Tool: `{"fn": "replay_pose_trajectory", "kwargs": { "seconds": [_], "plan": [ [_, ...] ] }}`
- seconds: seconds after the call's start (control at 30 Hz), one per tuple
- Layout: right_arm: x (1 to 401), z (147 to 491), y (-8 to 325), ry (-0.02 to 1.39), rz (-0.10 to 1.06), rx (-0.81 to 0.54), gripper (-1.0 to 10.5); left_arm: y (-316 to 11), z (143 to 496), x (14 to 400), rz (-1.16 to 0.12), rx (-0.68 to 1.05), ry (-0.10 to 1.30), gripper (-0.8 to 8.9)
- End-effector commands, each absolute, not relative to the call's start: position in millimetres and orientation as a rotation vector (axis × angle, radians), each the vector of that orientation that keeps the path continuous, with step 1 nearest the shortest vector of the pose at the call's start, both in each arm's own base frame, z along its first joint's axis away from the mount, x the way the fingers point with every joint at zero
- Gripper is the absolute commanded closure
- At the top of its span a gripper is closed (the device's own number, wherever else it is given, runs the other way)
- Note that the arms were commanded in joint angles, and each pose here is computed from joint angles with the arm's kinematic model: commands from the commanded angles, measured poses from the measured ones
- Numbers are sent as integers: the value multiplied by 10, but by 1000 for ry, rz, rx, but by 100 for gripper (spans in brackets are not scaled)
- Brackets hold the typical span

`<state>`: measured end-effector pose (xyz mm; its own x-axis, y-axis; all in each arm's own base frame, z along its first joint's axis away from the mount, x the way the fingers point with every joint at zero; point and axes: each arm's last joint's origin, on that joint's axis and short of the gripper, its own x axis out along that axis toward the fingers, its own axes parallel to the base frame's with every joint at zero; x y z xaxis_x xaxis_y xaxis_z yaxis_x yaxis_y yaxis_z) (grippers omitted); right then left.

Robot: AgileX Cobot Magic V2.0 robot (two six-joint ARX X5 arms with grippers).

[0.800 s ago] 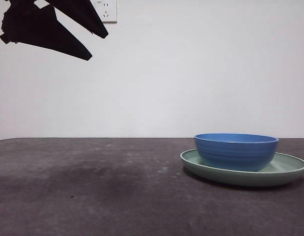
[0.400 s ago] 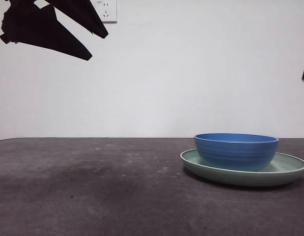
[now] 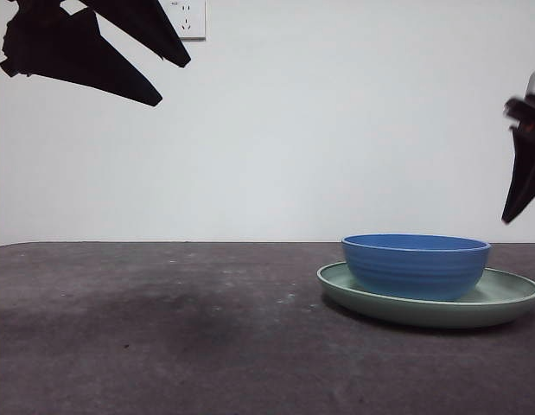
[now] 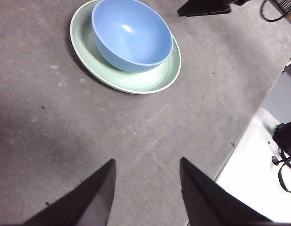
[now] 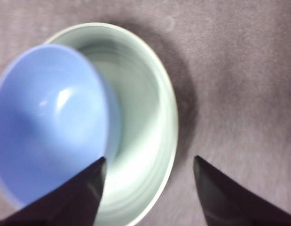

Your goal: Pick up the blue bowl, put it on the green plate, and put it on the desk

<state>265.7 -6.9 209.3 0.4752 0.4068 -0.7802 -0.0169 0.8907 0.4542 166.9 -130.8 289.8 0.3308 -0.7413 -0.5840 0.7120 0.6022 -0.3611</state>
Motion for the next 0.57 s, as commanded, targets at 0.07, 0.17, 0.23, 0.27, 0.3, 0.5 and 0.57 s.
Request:
{"fn": "replay_pose_trajectory", "kwargs": {
  "seconds": [0.07, 0.17, 0.23, 0.27, 0.3, 0.5, 0.57],
  "plan": [
    [2789, 1977, -79, 1064, 275, 412, 680, -1331, 2915, 1668, -968, -35, 777, 596],
    [2853, 1887, -83, 1070, 275, 414, 681, -1331, 2915, 1668, -968, -35, 777, 596],
    [2887, 1839, -81, 1072, 276, 415, 699, -1331, 2915, 1668, -968, -35, 777, 596],
    [2902, 1814, -75, 1075, 277, 415, 717, -1331, 2915, 1668, -968, -35, 777, 596],
    [2916, 1790, -71, 1078, 280, 416, 733, -1331, 2915, 1668, -968, -35, 777, 596],
    [2968, 1708, -66, 1082, 282, 416, 761, -1330, 2915, 1668, -966, -39, 780, 596],
    [2978, 1700, -66, 1078, 282, 415, 803, -1331, 2915, 1668, -966, -38, 779, 596]
  ]
}}
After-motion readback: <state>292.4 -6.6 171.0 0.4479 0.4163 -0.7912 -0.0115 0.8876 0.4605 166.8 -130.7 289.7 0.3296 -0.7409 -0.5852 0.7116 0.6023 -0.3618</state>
